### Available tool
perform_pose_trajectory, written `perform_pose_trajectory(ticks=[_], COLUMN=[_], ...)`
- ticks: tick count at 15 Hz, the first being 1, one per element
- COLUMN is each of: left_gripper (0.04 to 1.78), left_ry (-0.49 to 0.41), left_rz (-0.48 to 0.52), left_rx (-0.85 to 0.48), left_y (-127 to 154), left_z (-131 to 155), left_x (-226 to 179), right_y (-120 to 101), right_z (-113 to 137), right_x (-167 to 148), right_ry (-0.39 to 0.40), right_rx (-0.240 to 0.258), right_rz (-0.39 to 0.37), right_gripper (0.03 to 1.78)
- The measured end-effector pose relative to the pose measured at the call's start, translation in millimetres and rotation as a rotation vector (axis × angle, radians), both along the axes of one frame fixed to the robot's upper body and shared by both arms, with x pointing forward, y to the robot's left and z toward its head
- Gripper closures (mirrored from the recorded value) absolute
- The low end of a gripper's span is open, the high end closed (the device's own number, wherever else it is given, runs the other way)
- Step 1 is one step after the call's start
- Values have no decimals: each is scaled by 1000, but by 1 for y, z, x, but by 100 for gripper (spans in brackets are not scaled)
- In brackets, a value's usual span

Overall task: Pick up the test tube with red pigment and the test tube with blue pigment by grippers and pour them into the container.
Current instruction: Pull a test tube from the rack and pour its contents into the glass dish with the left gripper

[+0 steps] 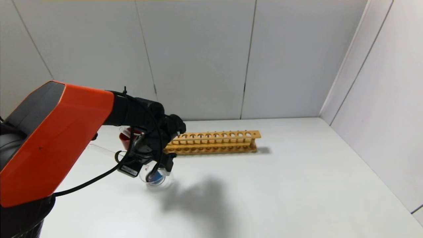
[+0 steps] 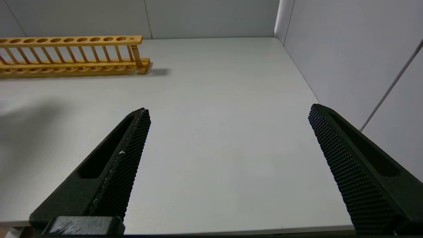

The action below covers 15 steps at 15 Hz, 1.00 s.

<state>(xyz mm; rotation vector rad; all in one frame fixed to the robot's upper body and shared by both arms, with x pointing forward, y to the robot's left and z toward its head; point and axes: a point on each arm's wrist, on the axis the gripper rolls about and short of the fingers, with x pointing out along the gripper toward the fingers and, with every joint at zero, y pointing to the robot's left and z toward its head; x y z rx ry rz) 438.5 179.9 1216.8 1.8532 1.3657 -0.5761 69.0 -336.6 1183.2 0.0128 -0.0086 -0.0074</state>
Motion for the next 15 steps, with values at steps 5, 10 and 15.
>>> perform_pose_trajectory(ticks=[5,10,15], left_gripper=[149,149,149], left_ry=[33,62,64], left_rz=[-15,-25,-19], left_rx=[32,86,92], left_y=[-3,-7,-8], left_z=[3,12,12], left_x=[-3,-3,-3], right_y=[0,0,0], right_z=[0,0,0], right_x=[0,0,0], right_ry=[0,0,0], right_rx=[-1,-1,-1], right_rz=[0,0,0], right_gripper=[6,6,6])
